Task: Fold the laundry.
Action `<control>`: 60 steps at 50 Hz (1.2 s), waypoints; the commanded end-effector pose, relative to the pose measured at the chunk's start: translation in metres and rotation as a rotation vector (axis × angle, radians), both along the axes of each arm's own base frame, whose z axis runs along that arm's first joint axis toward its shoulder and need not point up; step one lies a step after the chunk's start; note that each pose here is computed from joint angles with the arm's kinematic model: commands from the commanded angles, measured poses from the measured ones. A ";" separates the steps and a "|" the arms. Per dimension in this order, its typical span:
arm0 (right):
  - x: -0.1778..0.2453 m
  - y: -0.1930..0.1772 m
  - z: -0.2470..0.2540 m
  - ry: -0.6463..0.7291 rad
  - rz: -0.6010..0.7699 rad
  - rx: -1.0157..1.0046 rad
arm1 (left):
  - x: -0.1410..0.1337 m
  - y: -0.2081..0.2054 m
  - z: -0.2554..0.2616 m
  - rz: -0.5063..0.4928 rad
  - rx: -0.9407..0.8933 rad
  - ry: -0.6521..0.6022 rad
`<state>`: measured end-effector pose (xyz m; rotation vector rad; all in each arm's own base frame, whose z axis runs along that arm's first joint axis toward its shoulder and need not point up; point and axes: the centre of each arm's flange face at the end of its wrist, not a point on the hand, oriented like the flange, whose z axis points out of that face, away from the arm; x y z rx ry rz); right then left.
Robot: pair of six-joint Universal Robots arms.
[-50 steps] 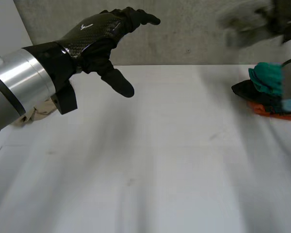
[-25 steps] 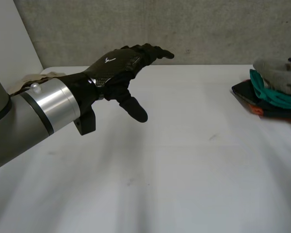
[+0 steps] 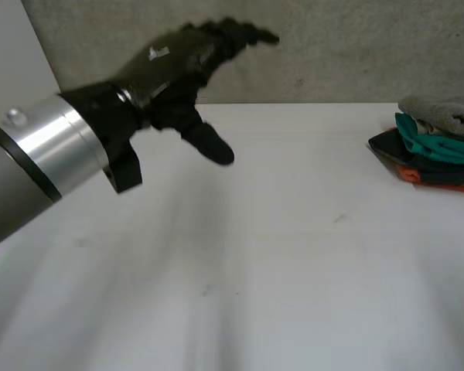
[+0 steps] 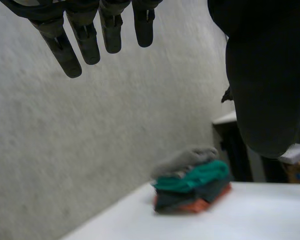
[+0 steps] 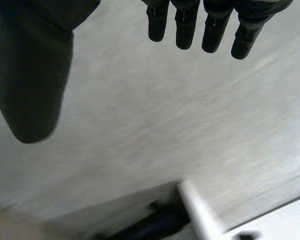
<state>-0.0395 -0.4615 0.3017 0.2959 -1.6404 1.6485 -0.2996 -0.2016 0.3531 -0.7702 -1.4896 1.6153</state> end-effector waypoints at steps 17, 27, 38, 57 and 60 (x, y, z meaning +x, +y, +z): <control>0.301 0.151 -0.049 -0.483 1.090 0.067 | 0.159 -0.197 -0.043 0.947 -0.177 -0.393; 0.314 0.182 -0.141 -0.310 0.971 0.375 | 0.187 -0.293 -0.196 0.871 -0.027 -0.518; 0.305 0.184 -0.151 -0.313 0.947 0.338 | 0.196 -0.332 -0.233 0.944 -0.133 -0.488; 0.294 0.178 -0.131 -0.305 0.899 0.252 | 0.014 -0.152 -0.040 0.459 -0.378 -0.110; 0.287 0.172 -0.124 -0.308 0.866 0.226 | -0.015 -0.116 -0.057 0.350 -0.338 -0.127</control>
